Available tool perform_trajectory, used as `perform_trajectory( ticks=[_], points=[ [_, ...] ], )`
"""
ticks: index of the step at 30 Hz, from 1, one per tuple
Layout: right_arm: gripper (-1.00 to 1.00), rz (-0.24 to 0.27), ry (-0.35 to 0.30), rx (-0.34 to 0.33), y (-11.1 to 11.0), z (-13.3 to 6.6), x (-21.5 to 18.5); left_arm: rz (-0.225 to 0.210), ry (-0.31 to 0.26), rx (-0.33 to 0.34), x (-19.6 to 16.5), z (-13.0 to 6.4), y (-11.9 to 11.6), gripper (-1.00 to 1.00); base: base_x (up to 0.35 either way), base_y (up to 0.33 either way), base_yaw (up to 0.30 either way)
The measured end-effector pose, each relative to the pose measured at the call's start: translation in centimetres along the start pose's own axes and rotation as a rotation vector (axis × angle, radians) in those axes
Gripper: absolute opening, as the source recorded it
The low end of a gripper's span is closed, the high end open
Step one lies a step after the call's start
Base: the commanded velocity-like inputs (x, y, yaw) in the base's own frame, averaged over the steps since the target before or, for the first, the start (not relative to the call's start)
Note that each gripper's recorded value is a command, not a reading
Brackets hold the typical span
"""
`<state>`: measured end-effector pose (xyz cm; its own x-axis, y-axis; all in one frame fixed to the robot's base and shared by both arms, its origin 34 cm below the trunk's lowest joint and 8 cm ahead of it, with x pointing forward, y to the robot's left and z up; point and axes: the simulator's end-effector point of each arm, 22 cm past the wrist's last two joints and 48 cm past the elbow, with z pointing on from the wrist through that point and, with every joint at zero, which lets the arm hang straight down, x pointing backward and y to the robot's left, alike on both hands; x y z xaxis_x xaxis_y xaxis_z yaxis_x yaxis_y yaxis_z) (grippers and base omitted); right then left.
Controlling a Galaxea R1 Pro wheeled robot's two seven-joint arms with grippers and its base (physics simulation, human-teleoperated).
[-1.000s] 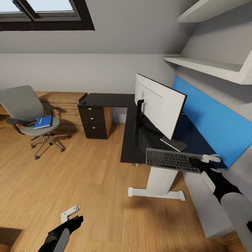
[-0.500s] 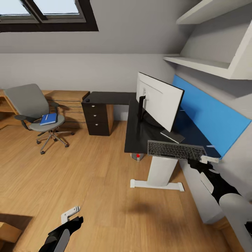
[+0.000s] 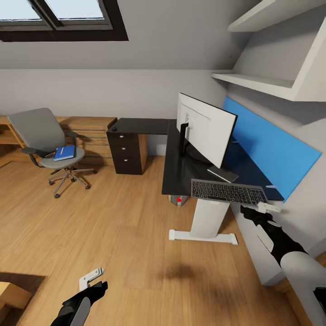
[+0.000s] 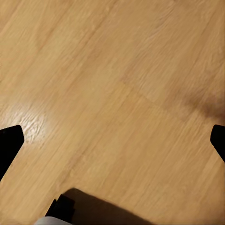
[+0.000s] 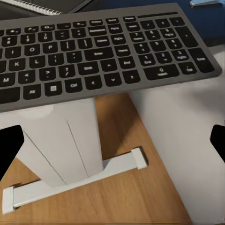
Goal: In the bedroom, organize the workspace by keeping the computer under the desk, ensuring the monitor is on the desk, placing the keyboard on the desk next to the monitor, placing the mouse on the desk next to the keyboard, moving the folder from the swivel chair onto the desk next to the mouse, stacking the notebook on top of the folder with the pen on top of the notebook, and positioning the swivel chair next to the desk.
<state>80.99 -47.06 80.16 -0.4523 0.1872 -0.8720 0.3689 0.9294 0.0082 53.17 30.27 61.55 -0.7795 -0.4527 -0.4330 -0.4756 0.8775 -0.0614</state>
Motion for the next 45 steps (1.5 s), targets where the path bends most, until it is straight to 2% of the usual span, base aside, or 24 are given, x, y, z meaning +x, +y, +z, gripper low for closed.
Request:
perform_trajectory(
  ticks=[1, 2, 7, 8, 10, 11, 13, 14, 19, 23, 24, 25, 29, 31, 33, 34, 35, 38, 45],
  points=[
    [1.00, 0.000, 0.006, 0.003, -0.1, 0.0, 0.3, 0.000, 0.000, 0.000, 0.0, 0.0, 0.0, 1.00, 0.000, 0.000, 0.000],
    [1.00, 0.034, 0.027, 0.041, -1.8, 0.0, 2.8, -0.001, 0.001, 0.000, 0.0, 0.0, 0.0, 1.00, 0.000, 0.000, 0.000],
    [1.00, 0.096, 0.011, 0.061, -2.4, -0.1, 3.7, 0.000, 0.001, 0.001, 0.1, 0.0, -0.1, 1.00, 0.000, 0.000, 0.000],
    [1.00, 0.157, 0.025, 0.075, -2.8, -0.2, 4.8, 0.001, 0.001, 0.002, 0.1, 0.0, -0.1, 1.00, 0.000, 0.000, 0.000],
    [1.00, 0.193, 0.031, 0.082, -3.0, -0.3, 5.2, 0.001, 0.001, 0.003, 0.1, 0.0, -0.1, 1.00, 0.000, 0.000, 0.000],
    [1.00, 0.245, 0.038, 0.092, -3.3, -0.3, 5.6, 0.001, 0.001, 0.003, 0.1, 0.0, -0.2, 1.00, 0.000, 0.000, 0.000],
    [1.00, 0.280, 0.042, 0.098, -3.5, -0.4, 5.9, 0.001, 0.000, 0.003, 0.1, 0.0, -0.2, 1.00, 0.000, 0.000, 0.000],
    [1.00, 0.323, 0.047, 0.107, -3.7, -0.4, 6.1, 0.001, 0.000, 0.004, 0.1, 0.0, -0.2, 1.00, 0.000, 0.000, 0.000],
    [1.00, 0.389, 0.054, 0.120, -4.0, -0.5, 6.4, 0.001, 0.000, 0.005, 0.0, -0.2, -0.3, 1.00, 0.000, 0.000, 0.000],
    [1.00, 0.409, 0.055, 0.107, -3.8, -0.6, 6.1, 0.001, 0.000, 0.005, -0.1, -0.4, -0.3, 1.00, 0.000, 0.000, 0.000],
    [1.00, 0.423, 0.055, 0.097, -3.6, -0.6, 6.1, 0.001, -0.001, 0.006, -0.1, -0.4, -0.2, 1.00, 0.000, 0.000, 0.000],
    [1.00, 0.474, 0.069, 0.076, -3.1, -0.6, 6.2, 0.000, -0.003, 0.006, -0.3, -0.4, -0.2, 1.00, 0.000, 0.000, 0.000],
    [1.00, 0.550, 0.109, 0.033, -1.7, -0.5, 6.1, -0.001, -0.015, 0.012, -0.8, -0.6, -0.4, 1.00, 0.000, 0.000, 0.000],
    [1.00, 0.566, 0.117, 0.005, -0.9, -0.4, 5.8, -0.003, -0.024, 0.016, -1.2, -0.6, -0.5, 1.00, 0.000, 0.000, 0.000],
    [1.00, 0.584, 0.119, -0.057, 0.5, -0.2, 5.4, -0.005, -0.036, 0.022, -1.7, -0.6, -0.8, 1.00, 0.000, 0.000, 0.000],
    [1.00, 0.602, 0.123, -0.166, 2.5, -0.5, 5.6, -0.006, -0.041, 0.027, -1.9, -0.5, -1.0, 1.00, 0.000, 0.000, 0.000],
    [1.00, 0.607, 0.126, -0.226, 3.4, -0.8, 6.1, -0.006, -0.043, 0.028, -1.9, -0.4, -1.1, 1.00, 0.000, 0.000, 0.000],
    [1.00, 0.619, 0.119, -0.342, 4.9, -1.5, 6.7, -0.007, -0.047, 0.029, -1.9, -0.1, -1.1, 1.00, 0.000, 0.000, 0.000],
    [1.00, 0.633, 0.117, -0.395, 5.2, -1.6, 7.9, -0.007, -0.050, 0.028, -1.5, 0.8, -1.0, 1.00, 0.000, 0.000, 0.000]
  ],
)
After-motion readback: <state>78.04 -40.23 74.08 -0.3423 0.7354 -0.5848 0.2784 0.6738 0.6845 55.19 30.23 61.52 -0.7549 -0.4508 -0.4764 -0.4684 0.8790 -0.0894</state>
